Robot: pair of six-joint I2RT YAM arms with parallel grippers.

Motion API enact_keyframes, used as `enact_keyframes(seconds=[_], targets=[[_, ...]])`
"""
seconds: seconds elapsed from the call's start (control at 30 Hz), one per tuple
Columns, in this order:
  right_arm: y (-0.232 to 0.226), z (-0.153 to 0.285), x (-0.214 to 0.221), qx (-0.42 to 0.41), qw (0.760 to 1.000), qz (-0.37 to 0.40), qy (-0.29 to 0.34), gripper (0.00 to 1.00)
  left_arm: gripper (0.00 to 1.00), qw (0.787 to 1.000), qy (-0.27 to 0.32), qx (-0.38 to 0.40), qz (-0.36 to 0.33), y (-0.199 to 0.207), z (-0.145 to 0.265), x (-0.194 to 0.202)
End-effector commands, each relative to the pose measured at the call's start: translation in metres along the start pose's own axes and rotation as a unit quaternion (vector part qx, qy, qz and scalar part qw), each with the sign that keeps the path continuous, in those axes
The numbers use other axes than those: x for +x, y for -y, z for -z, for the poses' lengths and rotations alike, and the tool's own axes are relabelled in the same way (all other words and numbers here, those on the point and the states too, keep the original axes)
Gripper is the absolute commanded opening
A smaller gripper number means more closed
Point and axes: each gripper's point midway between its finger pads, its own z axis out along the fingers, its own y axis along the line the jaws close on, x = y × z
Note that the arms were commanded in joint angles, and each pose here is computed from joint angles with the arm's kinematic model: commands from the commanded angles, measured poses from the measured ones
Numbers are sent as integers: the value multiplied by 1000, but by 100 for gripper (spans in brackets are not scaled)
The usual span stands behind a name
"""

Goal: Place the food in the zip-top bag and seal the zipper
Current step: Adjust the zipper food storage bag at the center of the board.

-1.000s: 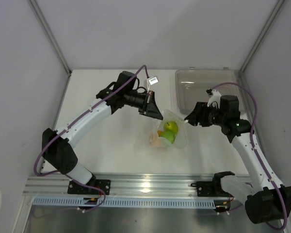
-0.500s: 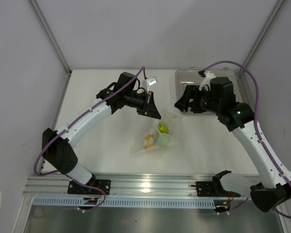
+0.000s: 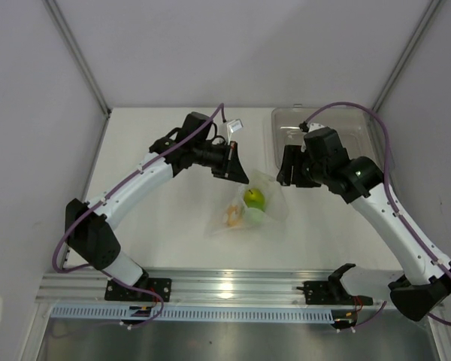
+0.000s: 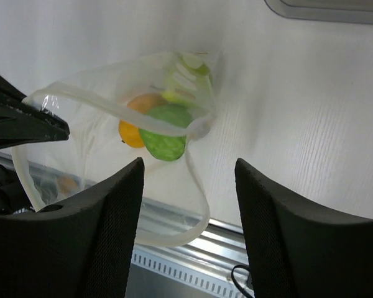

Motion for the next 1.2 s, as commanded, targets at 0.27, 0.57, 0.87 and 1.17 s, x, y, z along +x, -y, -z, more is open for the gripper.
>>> enact_keyframes(seconds=[0.27,0.57,0.87,1.17], targets=[[-9,5,30,1,1000,-16,-17,45,1,1000,13,16,-17,14,3,-7],[-8,-21,37,14,1000,-7,-16,45,1,999,-1,35,-26,23,3,1],[-12,-52,25,31,999,-23,3,20,1,998,-13,48,-38,28,2,12],[-16,-33,13,40,997,-72,13,0,16,998,-21,16,-49,15,-4,24]])
